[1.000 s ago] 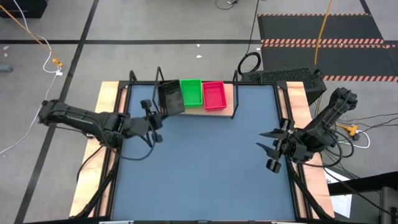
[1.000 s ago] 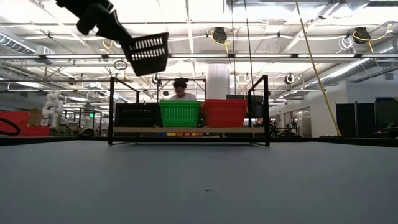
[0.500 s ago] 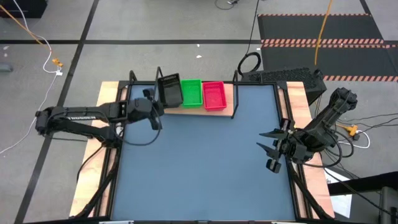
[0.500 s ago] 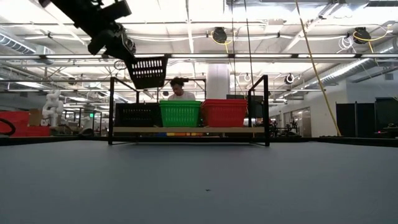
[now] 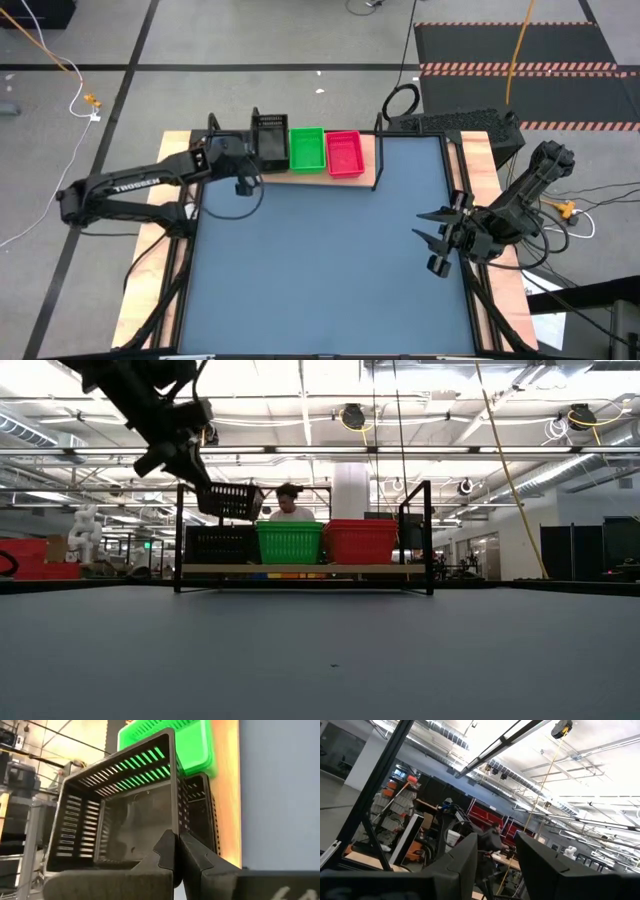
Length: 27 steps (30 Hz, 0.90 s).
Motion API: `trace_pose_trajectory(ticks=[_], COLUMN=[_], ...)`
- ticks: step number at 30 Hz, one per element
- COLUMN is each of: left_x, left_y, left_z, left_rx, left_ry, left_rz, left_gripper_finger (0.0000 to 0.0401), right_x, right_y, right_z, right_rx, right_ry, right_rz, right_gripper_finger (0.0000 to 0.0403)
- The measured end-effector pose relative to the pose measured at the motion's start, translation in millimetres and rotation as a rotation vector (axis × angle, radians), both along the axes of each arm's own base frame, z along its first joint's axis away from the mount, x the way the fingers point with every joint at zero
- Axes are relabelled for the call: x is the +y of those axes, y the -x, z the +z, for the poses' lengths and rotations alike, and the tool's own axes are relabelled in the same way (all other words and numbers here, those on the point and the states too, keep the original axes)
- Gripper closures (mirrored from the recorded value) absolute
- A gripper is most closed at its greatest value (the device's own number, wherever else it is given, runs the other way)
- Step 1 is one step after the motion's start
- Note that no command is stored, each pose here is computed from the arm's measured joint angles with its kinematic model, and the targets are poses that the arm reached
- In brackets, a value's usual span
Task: Stack baskets on shelf by color
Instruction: Stack the black bin on top of the black bins on the shelf
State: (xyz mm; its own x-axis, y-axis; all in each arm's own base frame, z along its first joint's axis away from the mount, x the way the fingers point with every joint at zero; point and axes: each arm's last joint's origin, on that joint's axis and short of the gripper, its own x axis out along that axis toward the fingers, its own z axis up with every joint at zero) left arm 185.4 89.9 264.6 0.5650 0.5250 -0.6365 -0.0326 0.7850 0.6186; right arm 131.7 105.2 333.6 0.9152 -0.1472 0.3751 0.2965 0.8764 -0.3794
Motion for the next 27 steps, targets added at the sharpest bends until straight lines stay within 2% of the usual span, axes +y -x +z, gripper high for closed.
trace_pose_trajectory(ticks=[11, 16, 27], left_x=[16, 14, 6], left_y=[-19, -20, -14], left_z=[-25, -26, -26], left_rx=[0.090, 0.070, 0.095], left_ry=[0.059, 0.071, 0.117], left_rz=[0.041, 0.052, 0.077], left_gripper_finger=[0.0379, 0.0377, 0.0375], right_x=[0, -2, -2], right_y=[-1, 0, 0], right_z=[-1, -2, -1], right_rx=[0.014, 0.039, 0.037], right_ry=[0.009, -0.016, -0.024], right_rz=[-0.006, -0.067, -0.065], right_gripper_finger=[0.0273, 0.0273, 0.0273])
